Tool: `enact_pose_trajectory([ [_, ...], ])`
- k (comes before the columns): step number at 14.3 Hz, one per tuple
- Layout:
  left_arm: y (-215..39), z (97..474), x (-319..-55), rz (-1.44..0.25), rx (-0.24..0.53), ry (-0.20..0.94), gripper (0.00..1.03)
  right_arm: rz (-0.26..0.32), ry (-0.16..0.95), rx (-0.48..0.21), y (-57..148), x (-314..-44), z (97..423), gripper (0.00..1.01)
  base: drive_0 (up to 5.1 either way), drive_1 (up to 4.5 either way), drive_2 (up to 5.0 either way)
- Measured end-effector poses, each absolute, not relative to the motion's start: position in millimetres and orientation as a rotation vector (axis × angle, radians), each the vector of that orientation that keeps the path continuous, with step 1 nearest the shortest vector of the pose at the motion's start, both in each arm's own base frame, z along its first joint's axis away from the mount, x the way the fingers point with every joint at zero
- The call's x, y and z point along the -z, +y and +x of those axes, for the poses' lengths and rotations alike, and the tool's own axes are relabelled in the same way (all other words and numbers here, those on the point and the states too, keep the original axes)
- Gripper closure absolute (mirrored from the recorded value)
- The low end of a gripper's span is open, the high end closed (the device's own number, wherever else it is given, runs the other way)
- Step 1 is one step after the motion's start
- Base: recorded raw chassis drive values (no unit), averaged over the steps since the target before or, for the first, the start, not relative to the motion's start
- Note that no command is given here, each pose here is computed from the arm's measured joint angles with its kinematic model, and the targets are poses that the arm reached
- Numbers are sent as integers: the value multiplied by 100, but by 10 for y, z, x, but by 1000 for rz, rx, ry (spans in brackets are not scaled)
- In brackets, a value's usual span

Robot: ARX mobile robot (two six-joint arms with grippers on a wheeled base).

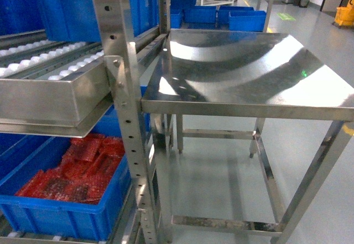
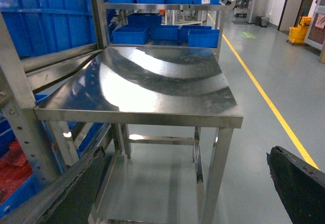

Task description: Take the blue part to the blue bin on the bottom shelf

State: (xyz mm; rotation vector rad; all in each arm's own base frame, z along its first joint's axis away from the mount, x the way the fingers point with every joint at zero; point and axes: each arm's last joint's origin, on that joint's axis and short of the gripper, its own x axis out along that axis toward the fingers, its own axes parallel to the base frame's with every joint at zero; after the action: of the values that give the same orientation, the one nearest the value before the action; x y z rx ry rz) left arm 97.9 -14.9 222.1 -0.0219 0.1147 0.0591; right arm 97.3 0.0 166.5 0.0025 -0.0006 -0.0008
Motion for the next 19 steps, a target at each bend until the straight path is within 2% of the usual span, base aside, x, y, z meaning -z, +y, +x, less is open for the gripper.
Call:
enact_pose_trajectory([
  [19, -149, 979, -2221, -22, -60, 114, 60, 2, 0, 0, 0, -1664, 973, 3, -494, 247, 247],
])
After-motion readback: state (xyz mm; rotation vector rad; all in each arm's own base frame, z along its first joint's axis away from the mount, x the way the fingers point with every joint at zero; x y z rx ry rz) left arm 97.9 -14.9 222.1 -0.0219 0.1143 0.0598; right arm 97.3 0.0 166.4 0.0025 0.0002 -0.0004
